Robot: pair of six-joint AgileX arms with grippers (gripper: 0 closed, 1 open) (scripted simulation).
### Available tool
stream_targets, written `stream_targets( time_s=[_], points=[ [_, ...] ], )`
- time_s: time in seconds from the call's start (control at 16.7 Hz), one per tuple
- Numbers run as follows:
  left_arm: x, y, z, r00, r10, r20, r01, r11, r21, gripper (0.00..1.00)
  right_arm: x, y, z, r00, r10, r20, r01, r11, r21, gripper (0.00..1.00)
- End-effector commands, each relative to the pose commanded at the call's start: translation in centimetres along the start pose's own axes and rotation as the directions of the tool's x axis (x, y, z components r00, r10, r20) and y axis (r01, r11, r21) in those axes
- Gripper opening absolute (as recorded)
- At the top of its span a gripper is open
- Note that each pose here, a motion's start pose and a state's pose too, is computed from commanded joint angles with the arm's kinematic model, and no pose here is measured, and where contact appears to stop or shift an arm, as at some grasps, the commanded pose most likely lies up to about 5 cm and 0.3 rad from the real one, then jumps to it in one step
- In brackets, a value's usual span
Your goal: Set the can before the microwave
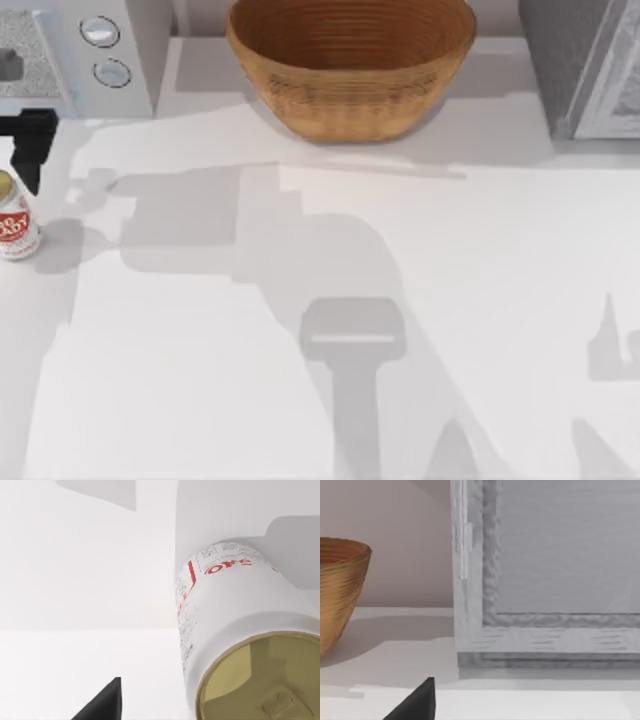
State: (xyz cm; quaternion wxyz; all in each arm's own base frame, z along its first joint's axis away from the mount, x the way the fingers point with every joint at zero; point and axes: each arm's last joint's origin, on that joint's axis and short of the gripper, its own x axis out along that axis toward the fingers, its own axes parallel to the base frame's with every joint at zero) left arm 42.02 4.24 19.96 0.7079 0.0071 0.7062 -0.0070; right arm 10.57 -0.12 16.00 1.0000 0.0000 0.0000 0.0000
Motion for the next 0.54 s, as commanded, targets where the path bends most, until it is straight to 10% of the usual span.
stream_targets(
  time_s=[0.54],
  points=[
    [-4.0, 0.0, 0.0, 1.0, 0.0, 0.0, 0.0, 1.0, 0.001, 1.0, 0.0, 0.0, 0.0, 1.0, 0.0, 0.0, 0.0, 1.0, 0.0, 1.0]
  ],
)
